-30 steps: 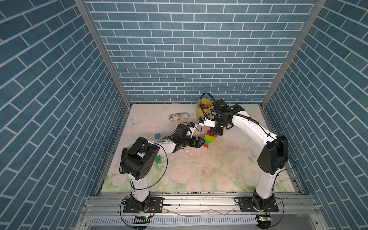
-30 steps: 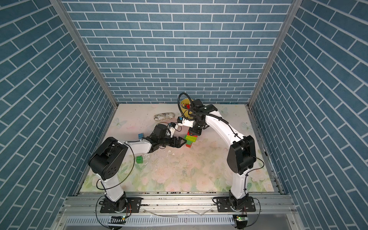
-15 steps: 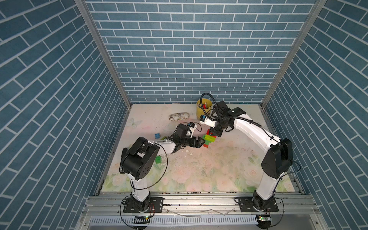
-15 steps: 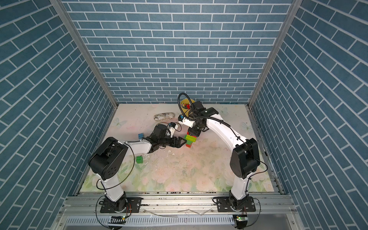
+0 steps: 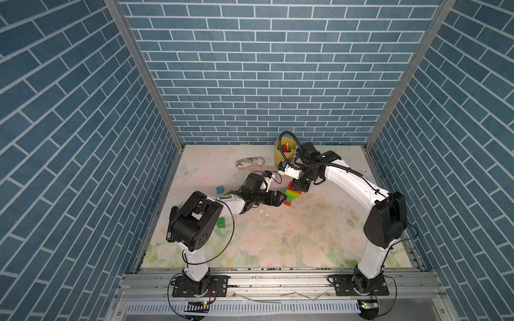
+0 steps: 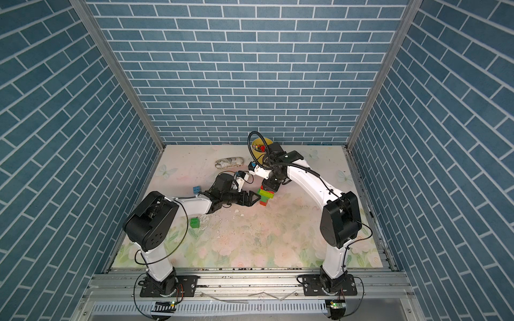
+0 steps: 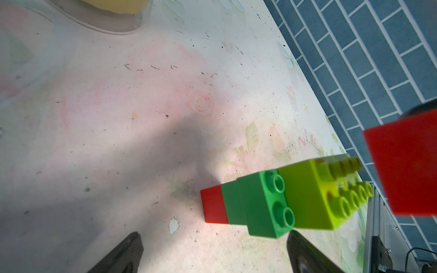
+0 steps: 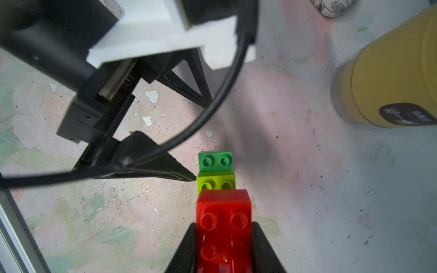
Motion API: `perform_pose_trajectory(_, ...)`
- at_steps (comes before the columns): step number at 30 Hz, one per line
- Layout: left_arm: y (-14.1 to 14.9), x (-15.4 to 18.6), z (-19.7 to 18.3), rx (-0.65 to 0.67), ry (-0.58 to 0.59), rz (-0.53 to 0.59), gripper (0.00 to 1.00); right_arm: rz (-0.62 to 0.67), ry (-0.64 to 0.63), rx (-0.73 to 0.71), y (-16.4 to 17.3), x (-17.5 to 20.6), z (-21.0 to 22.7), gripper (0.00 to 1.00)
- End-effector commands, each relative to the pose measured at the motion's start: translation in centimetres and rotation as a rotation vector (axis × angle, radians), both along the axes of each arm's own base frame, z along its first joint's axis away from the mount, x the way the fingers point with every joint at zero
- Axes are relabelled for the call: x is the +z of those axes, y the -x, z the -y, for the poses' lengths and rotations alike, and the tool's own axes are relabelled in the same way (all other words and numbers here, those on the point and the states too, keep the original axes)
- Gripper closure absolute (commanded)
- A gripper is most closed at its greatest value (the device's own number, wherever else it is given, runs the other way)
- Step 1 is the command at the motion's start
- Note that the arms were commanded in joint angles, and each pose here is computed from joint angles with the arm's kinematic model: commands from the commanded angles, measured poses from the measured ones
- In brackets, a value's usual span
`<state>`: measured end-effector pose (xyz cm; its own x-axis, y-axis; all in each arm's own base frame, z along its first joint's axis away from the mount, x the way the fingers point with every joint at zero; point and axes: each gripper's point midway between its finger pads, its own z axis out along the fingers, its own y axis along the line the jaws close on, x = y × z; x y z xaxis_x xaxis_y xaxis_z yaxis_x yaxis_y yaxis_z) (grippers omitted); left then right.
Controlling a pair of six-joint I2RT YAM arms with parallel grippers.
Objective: Assemble a spoon with lego
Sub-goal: Assemble the lego brick with the lego brick.
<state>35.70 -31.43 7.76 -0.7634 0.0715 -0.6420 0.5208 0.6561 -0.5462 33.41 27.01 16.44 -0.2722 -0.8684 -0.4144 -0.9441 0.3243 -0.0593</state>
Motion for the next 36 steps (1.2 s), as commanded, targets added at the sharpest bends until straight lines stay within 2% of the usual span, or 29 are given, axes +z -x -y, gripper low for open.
perform_pose_trajectory(1,0.2,0.0,0.1,-0.008,0.008,-0.002,0.03,-0.034,0.004,0.019,0.7,-1.0,-0.2,0.98)
perform_pose_trajectory(36,0.3,-0.2,0.2,-0.013,0.008,-0.011,0.03,-0.082,0.044,0.047,0.9,-3.1,-0.1,1.0)
